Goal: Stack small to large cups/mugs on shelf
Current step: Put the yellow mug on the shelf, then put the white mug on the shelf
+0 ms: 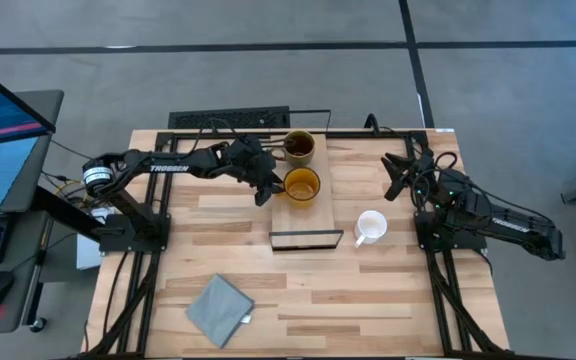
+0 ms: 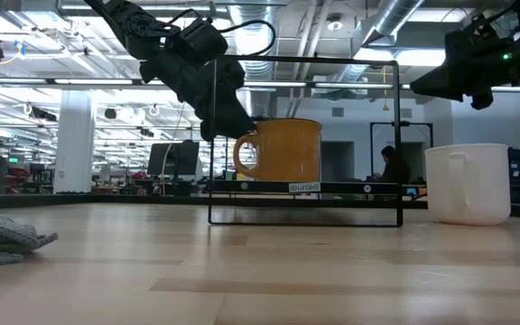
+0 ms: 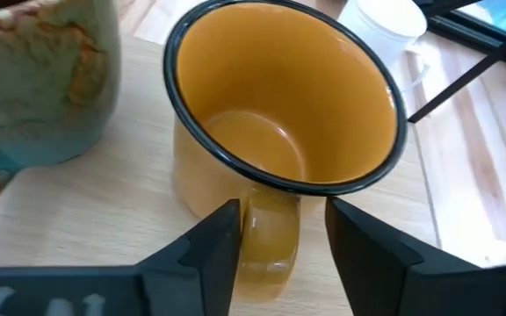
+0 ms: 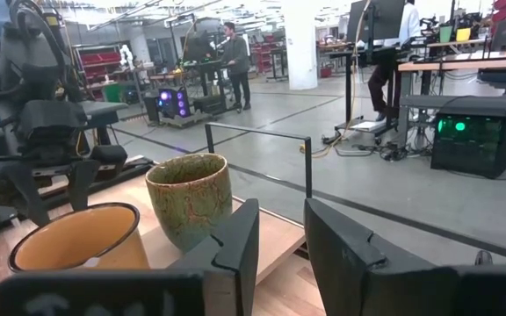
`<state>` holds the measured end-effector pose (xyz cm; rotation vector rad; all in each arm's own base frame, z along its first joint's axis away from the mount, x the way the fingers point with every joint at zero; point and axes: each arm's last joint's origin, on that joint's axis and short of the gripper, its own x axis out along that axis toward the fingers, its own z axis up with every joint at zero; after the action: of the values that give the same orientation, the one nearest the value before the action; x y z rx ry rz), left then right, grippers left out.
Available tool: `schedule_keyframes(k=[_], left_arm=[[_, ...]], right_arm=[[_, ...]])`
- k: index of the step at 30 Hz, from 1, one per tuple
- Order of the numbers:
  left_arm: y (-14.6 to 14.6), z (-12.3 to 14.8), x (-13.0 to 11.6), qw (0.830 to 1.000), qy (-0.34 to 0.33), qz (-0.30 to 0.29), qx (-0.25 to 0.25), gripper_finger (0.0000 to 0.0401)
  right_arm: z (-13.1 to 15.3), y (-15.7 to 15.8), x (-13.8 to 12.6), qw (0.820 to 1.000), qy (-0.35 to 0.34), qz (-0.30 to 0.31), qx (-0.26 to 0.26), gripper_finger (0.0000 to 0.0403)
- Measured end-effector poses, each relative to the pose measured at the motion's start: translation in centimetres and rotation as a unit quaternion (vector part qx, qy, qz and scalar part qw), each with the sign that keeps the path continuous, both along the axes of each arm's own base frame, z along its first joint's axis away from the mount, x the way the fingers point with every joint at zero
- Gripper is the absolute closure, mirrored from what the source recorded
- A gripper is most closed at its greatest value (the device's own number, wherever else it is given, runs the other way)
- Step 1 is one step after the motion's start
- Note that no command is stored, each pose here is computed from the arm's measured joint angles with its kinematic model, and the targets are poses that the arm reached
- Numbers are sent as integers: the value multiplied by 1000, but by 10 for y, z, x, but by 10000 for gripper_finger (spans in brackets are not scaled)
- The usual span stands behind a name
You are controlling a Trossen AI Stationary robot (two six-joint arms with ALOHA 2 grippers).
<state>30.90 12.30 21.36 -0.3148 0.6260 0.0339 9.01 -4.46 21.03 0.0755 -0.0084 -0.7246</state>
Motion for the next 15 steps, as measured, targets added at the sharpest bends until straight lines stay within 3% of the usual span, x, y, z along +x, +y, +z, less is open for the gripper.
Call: schedule_keyframes(k=[9, 15], left_arm=[[0, 0, 0, 1000, -1, -1, -9, 166], [-1, -1, -1, 1000, 7, -5, -7, 137]], right_arm=[[0, 0, 0, 1000, 0, 0, 0, 284], [0, 0, 0, 1000, 2, 0, -1, 284]])
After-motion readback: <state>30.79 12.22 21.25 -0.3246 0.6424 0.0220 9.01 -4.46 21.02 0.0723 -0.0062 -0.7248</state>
